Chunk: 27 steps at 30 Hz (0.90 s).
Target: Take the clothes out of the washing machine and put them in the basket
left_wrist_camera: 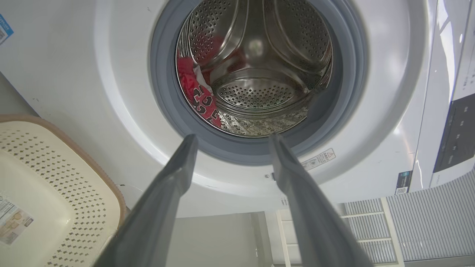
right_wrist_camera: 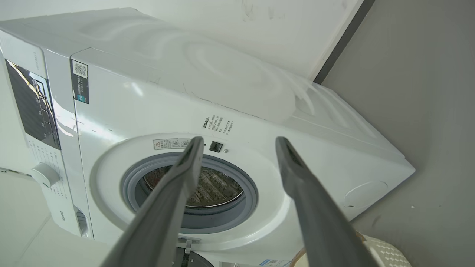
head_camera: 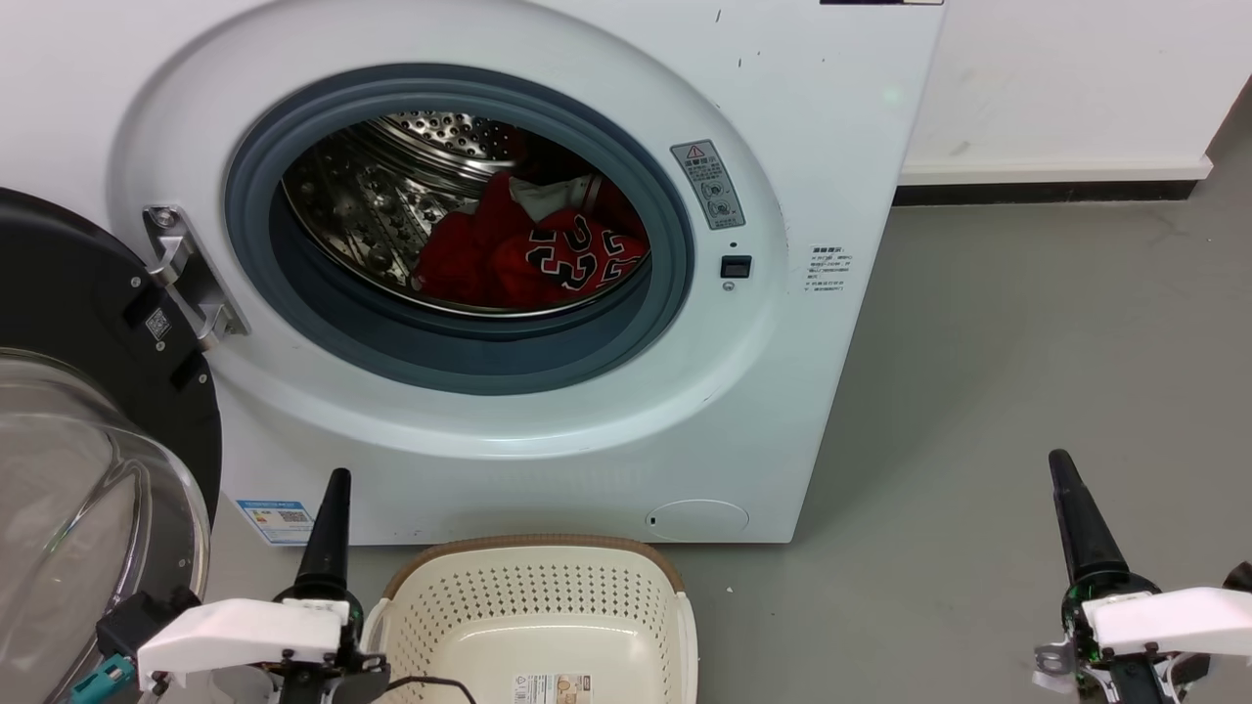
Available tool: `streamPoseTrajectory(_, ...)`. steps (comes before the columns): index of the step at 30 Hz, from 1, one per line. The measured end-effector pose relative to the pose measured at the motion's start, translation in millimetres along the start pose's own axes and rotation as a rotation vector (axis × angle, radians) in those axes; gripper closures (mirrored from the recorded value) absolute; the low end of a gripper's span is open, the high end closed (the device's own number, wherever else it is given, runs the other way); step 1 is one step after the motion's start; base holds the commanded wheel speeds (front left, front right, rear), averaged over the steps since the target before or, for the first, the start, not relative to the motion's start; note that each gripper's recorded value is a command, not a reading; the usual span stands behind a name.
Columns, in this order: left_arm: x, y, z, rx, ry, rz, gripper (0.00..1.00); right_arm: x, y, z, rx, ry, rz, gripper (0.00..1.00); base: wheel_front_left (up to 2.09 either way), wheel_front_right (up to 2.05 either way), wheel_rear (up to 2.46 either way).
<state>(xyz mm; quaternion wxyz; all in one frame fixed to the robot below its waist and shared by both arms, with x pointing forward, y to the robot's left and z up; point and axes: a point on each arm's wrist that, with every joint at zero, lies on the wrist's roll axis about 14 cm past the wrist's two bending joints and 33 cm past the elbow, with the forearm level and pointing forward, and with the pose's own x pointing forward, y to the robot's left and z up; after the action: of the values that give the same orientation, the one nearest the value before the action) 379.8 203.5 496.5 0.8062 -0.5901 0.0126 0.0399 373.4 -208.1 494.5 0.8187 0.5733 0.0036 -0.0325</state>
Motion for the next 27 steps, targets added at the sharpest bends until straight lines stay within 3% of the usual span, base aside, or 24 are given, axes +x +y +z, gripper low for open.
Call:
streamPoseTrajectory(12, -3, -3, -10, 0.273, 0.004, 0.021, 0.0, -3, 16, -3, -0.311, -0.005, 0.051, 0.0, 0.0, 0.0, 0.0)
streamPoseTrajectory(27, -7, -15, -11, 0.515, -0.03, -0.012, 0.0, -11, 22, -3, -0.572, -0.028, 0.081, 0.0, 0.0, 0.0, 0.0)
